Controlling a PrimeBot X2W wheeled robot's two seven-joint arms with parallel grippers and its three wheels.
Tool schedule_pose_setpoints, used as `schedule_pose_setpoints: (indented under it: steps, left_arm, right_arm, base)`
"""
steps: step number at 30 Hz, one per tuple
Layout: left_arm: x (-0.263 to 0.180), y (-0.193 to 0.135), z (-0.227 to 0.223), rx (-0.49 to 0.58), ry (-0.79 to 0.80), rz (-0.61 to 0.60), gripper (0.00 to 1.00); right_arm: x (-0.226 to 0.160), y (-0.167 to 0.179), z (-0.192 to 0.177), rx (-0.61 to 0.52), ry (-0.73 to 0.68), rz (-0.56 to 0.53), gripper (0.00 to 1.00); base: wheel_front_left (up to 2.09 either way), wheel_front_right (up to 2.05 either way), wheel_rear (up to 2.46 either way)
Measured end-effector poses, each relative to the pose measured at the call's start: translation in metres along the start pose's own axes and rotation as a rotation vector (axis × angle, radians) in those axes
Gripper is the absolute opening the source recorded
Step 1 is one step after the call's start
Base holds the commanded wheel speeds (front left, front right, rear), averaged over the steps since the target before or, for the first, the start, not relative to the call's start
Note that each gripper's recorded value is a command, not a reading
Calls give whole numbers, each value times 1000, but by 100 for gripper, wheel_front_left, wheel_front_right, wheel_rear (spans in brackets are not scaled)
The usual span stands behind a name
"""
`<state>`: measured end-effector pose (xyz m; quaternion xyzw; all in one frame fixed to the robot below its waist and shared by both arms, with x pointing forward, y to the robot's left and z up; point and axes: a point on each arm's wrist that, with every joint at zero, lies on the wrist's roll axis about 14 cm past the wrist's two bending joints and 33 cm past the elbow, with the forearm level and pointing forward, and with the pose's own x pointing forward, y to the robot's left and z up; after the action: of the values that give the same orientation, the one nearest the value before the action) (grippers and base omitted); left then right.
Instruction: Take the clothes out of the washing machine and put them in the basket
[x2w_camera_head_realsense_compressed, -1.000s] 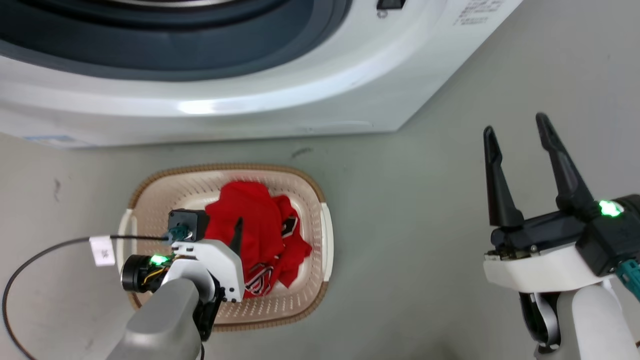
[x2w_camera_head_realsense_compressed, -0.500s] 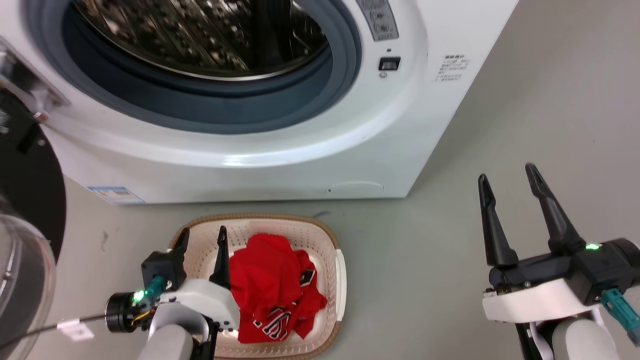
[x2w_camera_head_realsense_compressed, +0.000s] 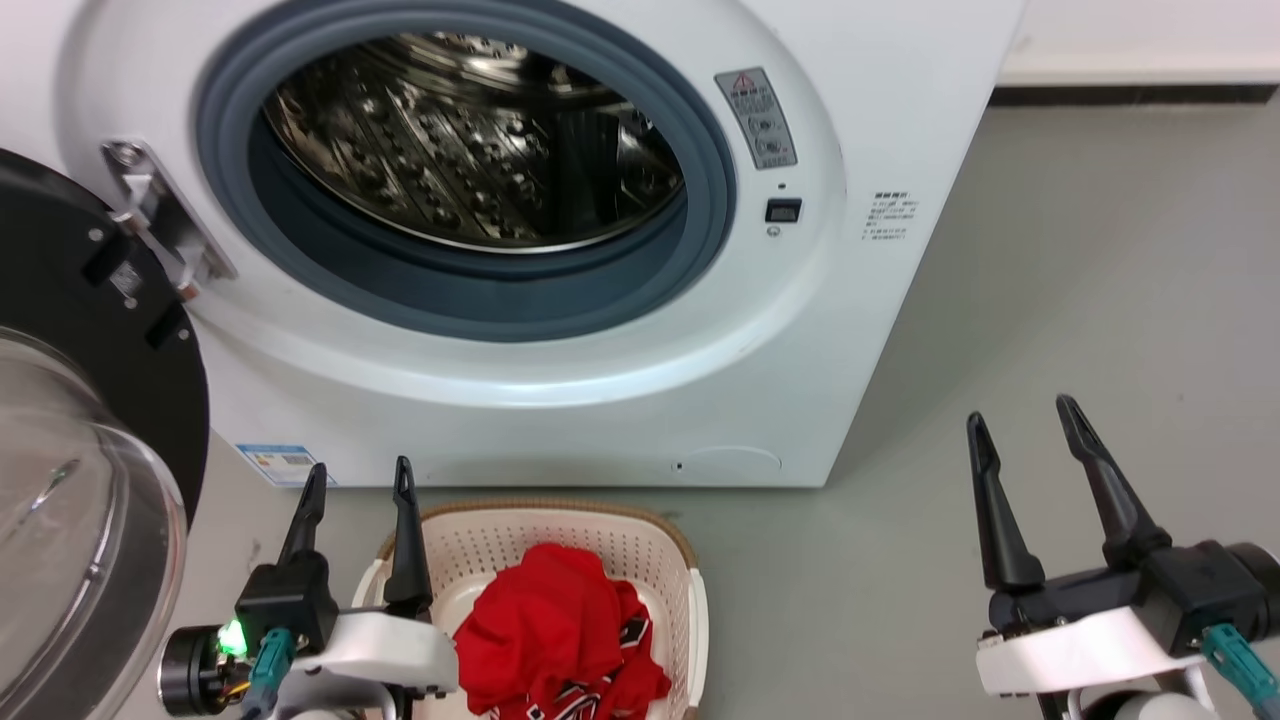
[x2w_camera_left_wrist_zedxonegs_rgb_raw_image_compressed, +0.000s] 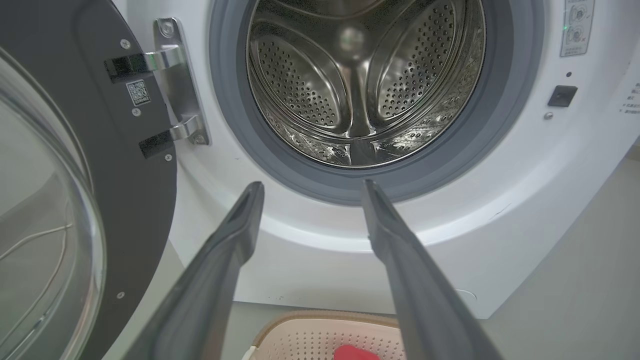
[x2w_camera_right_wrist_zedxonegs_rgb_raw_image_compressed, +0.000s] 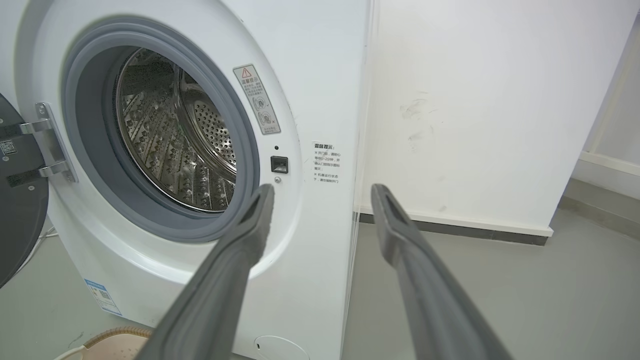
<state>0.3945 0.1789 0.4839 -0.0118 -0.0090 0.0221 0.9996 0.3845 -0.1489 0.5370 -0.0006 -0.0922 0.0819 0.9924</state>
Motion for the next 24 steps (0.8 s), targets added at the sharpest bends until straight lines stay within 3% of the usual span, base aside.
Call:
schedule_pose_setpoints:
  steps: [11,24]
  left_arm:
    - [-33,7,36,2,-105,18,100]
    - [-49,13,45,-3,-135,23,100]
  right_arm:
    - [-28,-3,17,-5,-31,-25,100]
    - [-44,-10,22,-5,-37,-53,100]
  base:
    - [0,0,0]
    - [0,0,0]
